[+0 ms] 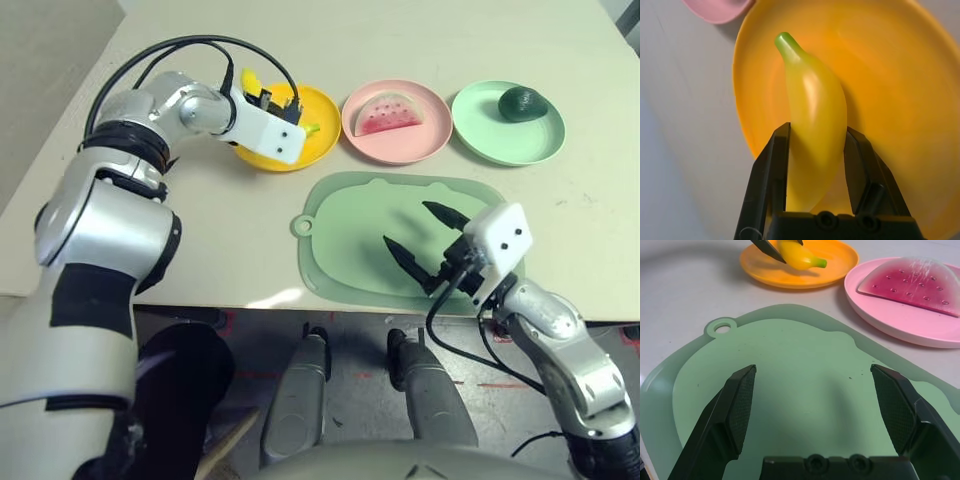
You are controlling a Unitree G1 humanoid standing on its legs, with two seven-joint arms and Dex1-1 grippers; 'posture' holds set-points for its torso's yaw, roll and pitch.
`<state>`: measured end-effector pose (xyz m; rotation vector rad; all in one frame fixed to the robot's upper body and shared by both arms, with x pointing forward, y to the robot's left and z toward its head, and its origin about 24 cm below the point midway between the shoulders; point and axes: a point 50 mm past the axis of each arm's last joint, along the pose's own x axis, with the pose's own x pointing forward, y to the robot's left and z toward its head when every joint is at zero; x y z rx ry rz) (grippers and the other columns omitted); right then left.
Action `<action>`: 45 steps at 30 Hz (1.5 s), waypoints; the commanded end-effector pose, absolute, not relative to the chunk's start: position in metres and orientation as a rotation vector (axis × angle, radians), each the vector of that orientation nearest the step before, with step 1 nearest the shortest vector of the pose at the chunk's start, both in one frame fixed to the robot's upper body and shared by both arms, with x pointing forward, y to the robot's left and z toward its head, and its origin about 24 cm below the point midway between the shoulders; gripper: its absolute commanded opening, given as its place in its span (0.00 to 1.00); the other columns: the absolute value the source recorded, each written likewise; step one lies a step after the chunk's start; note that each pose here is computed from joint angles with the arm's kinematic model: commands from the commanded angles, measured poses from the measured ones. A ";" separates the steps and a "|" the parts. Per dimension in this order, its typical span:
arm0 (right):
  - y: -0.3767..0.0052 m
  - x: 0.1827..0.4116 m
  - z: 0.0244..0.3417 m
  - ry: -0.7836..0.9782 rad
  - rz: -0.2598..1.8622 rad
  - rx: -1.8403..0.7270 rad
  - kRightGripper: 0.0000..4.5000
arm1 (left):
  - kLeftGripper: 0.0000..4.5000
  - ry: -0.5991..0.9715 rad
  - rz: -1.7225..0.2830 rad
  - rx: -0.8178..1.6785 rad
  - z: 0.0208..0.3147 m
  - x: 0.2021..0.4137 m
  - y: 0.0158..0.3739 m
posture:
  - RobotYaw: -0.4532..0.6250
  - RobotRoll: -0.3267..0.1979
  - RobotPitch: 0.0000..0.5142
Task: Place the fruits into color-matched plates.
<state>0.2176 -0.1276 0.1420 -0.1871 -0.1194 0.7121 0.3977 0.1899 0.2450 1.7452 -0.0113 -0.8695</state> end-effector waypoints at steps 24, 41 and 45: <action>-0.136 0.224 0.144 -0.126 0.687 -0.223 1.00 | 0.36 0.146 -1.040 1.550 0.224 0.391 0.196 | 0.26 0.62 0.55; -0.132 0.231 0.144 -0.131 0.717 -0.209 1.00 | 0.99 0.128 -0.983 1.616 0.243 0.387 0.212 | 0.30 0.62 0.55; -0.132 0.232 0.144 -0.133 0.723 -0.206 1.00 | 0.99 0.095 -0.982 1.609 0.252 0.385 0.213 | 0.31 0.62 0.55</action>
